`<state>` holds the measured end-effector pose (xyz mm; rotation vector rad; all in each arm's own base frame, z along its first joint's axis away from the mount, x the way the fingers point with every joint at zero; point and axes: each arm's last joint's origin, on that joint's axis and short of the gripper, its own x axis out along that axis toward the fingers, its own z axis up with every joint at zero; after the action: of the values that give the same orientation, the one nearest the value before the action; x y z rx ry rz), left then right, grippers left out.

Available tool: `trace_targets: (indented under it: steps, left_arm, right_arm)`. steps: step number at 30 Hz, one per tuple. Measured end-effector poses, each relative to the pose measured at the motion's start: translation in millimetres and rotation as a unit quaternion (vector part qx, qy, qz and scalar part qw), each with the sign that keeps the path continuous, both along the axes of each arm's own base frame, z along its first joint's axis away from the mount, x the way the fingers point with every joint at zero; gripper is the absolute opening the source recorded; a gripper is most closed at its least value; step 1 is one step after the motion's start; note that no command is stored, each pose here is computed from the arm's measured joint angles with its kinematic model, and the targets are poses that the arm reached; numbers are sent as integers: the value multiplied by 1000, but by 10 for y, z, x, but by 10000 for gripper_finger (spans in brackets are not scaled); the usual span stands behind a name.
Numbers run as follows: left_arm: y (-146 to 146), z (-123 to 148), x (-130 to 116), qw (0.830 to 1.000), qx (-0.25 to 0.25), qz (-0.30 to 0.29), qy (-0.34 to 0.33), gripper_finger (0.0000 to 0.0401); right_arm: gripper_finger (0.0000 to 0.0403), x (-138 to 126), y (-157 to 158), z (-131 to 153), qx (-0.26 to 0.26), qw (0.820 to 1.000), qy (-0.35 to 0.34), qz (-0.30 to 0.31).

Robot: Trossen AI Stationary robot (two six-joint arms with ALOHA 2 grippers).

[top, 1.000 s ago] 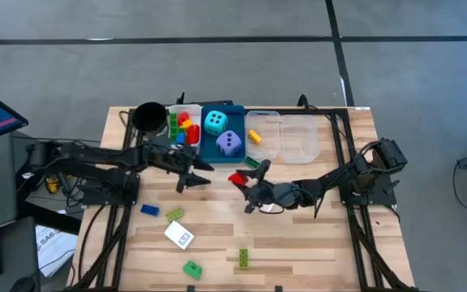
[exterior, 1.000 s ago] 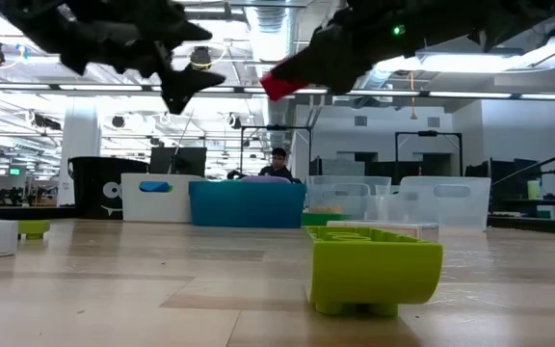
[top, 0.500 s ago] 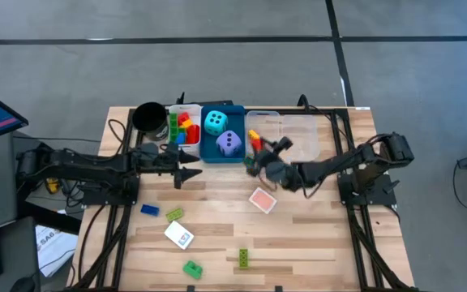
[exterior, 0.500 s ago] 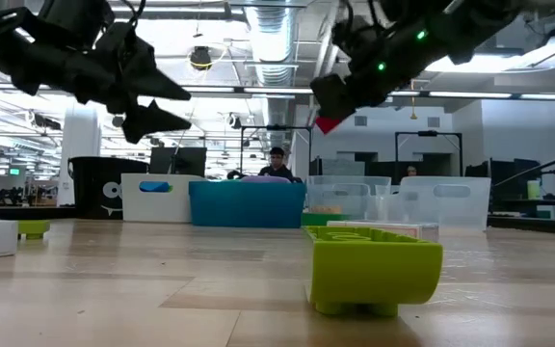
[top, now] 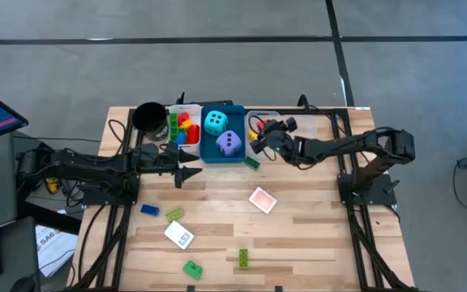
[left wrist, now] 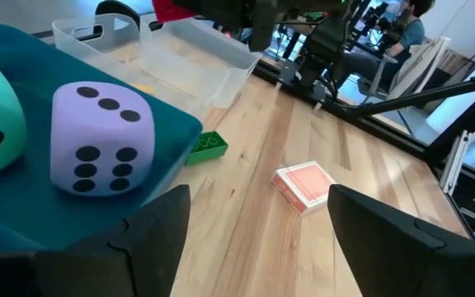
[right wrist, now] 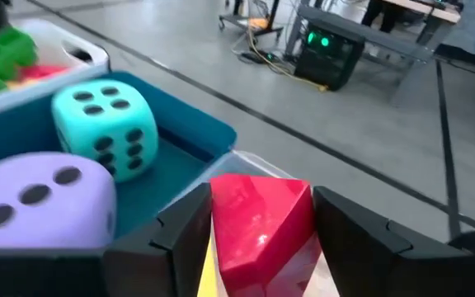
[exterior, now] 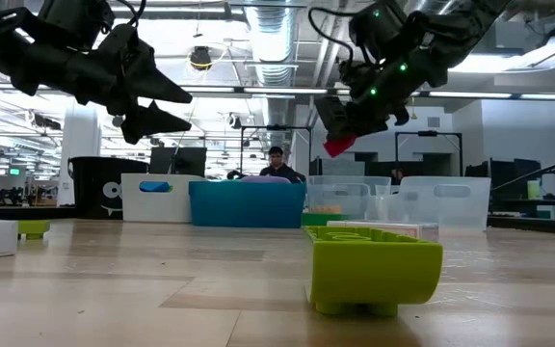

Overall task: Pick & Place Toys
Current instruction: Put the small red game piece into the left transparent bin, then put the small dark green game piece into the left transparent bin

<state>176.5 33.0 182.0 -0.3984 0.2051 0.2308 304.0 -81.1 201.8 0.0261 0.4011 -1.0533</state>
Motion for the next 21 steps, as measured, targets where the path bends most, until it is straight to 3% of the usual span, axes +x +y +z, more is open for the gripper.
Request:
trace_targets:
  steps: [9, 15, 21]
  left_arm:
    - [0, -1, 0, 1000, -1, 0, 0, 280]
    - [0, -2, 0, 1000, -1, 1, 1, 281]
    - [-1, -2, 0, 1000, -1, 0, 1, 281]
  right_arm:
    - [226, -66, -47, -84, 33, 999, 16, -23]
    - [248, -40, -15, -101, 69, 997, 11, 30]
    - [250, 8, 177, -105, 66, 995, 27, 76]
